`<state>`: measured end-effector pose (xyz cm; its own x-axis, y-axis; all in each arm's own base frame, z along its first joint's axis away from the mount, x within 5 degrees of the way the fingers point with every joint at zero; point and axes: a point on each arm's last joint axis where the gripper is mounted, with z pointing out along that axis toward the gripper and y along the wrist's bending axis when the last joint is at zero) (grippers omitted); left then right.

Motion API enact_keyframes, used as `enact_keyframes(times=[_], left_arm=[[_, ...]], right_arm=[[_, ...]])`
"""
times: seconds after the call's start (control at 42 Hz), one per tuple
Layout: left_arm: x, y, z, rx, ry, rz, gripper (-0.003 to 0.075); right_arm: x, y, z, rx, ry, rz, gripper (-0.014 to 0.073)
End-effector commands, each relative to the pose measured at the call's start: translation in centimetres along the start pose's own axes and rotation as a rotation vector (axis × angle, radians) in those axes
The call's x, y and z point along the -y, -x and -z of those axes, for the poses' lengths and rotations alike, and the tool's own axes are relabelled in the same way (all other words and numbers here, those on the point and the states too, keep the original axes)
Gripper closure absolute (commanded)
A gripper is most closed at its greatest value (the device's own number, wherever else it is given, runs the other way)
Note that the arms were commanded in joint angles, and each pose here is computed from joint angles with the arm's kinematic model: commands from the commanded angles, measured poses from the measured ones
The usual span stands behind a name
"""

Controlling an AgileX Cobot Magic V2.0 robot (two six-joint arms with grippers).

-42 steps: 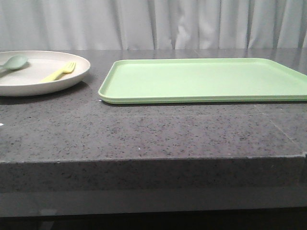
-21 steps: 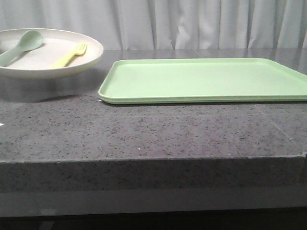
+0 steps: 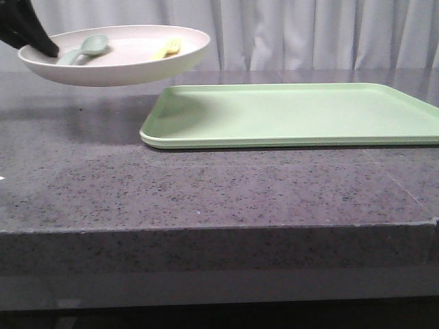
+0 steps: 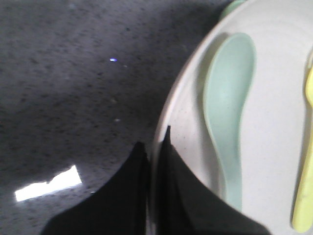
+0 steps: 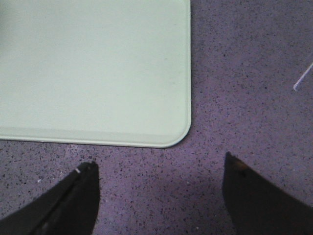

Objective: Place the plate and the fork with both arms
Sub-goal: 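Lift the plate with the left gripper and carry it over the tray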

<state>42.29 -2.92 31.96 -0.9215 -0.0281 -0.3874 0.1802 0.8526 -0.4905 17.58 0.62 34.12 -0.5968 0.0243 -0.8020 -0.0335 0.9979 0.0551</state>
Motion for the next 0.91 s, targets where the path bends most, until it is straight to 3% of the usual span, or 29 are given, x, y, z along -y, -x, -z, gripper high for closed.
enact_keyframes(times=[0.0, 0.286, 0.548, 0.882], left_arm=[[5.1, 0.0, 2.0, 0.069, -0.097, -0.023, 0.0738], [10.7, -0.5, -1.4, 0.091, -0.097, -0.042, 0.0738], [13.7, 0.4, -5.0, 0.042, -0.136, -0.038, 0.0738], [16.6, 1.1, -9.7, 0.057, -0.06, -0.007, 0.0738]], right_arm=[[0.1, 1.5, 0.8, 0.107, -0.007, 0.003, 0.0046], [0.1, 1.5, 0.8, 0.107, -0.007, 0.003, 0.0046], [0.1, 1.5, 0.8, 0.107, -0.007, 0.003, 0.0046], [0.1, 1.5, 0.8, 0.107, -0.007, 0.003, 0.0046]])
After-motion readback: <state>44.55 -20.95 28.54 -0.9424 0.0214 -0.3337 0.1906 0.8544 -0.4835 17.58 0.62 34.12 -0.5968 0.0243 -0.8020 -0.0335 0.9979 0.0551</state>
